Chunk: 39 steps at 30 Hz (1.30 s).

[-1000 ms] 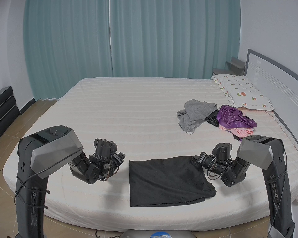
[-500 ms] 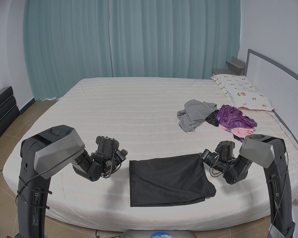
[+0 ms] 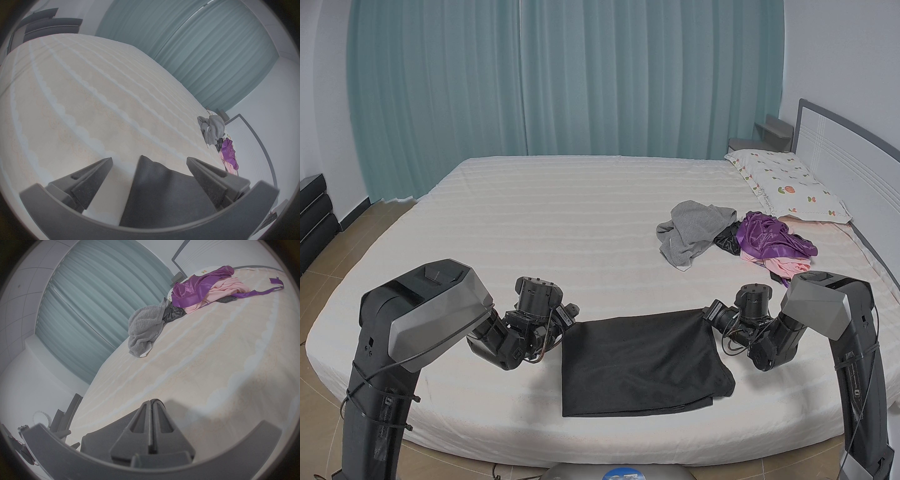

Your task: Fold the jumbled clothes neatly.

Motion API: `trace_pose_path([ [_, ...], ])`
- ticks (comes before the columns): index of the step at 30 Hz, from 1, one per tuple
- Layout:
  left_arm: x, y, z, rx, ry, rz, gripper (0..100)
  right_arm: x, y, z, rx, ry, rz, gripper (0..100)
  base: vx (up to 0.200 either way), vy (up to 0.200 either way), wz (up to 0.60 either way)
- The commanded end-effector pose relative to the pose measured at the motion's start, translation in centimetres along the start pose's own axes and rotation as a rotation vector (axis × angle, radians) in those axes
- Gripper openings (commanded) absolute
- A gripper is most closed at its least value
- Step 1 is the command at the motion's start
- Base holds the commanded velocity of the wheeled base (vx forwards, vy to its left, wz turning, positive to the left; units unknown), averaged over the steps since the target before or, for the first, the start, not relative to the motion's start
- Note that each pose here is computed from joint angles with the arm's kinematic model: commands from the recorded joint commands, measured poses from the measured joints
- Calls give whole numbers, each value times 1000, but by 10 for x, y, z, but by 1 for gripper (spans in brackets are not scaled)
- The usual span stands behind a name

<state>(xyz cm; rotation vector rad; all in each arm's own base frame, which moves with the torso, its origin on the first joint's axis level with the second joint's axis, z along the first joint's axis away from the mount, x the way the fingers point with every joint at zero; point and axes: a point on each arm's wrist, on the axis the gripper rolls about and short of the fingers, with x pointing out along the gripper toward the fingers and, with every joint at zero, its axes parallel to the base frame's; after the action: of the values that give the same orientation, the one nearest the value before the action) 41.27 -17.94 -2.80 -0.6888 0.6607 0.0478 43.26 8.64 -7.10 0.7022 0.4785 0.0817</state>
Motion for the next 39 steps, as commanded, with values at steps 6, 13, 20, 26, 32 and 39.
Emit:
trace_pose_path([
  [6,17,-5,-19,64,-15,11,100,1,0,-1,13,-1,0,0,0,0,0],
  [13,19,-12,-26,79,-17,0,100,1,1,-2,12,0,3,0,0,0,0],
  [20,21,-18,-29,86,7,8,0,1,2,-1,27,-6,10,0,0,0,0],
  [26,22,-19,-30,90,18,31,0,1,2,-2,31,-10,4,0,0,0,0],
  [32,25,-21,-28,80,-22,44,0,0,2,-2,31,-10,2,0,0,0,0],
  [39,29,-16,-22,39,-73,76,0,1,2,-1,32,-12,2,0,0,0,0],
])
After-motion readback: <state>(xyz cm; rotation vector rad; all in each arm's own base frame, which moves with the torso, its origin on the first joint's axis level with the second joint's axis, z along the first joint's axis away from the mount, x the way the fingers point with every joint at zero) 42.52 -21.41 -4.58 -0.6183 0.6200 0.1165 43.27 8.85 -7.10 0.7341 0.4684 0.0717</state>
